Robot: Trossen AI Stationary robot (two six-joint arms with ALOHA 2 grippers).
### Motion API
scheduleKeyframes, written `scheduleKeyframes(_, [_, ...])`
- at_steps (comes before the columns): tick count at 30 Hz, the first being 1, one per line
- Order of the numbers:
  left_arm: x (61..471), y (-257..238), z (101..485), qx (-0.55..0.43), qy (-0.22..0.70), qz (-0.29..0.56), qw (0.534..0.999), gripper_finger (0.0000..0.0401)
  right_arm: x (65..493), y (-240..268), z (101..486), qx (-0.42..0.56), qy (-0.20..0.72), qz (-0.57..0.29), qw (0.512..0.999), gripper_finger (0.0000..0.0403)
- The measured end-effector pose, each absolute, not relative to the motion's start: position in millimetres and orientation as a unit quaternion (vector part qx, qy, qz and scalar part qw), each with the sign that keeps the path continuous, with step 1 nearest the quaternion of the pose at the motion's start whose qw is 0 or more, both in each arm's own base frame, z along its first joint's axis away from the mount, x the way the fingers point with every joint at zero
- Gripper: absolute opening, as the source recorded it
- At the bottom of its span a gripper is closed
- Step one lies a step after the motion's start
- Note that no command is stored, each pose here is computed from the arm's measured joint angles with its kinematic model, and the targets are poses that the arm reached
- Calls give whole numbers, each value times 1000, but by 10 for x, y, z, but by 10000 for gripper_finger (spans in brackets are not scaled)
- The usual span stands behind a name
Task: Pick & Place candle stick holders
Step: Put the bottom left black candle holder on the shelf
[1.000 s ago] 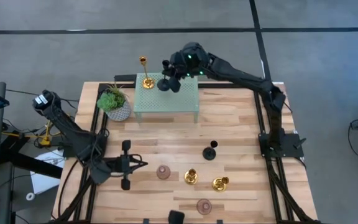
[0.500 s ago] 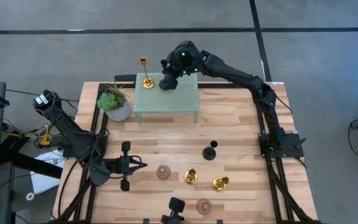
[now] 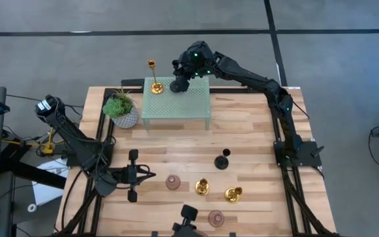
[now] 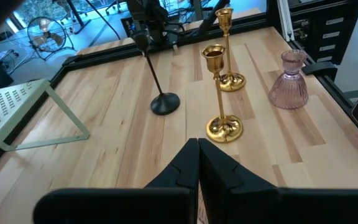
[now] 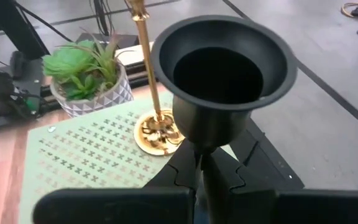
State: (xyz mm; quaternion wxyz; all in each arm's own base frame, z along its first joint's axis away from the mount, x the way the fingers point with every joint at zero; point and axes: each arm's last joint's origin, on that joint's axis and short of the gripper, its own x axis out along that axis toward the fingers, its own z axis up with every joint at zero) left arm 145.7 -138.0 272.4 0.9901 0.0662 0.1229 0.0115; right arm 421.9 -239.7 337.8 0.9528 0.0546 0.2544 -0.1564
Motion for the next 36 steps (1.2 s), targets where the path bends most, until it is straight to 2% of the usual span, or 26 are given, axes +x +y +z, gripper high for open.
scheduleKeyframes(36, [1457, -1380, 2725, 66, 123, 11, 990, 5, 4223, -2366, 3362, 74, 260, -144, 952, 0])
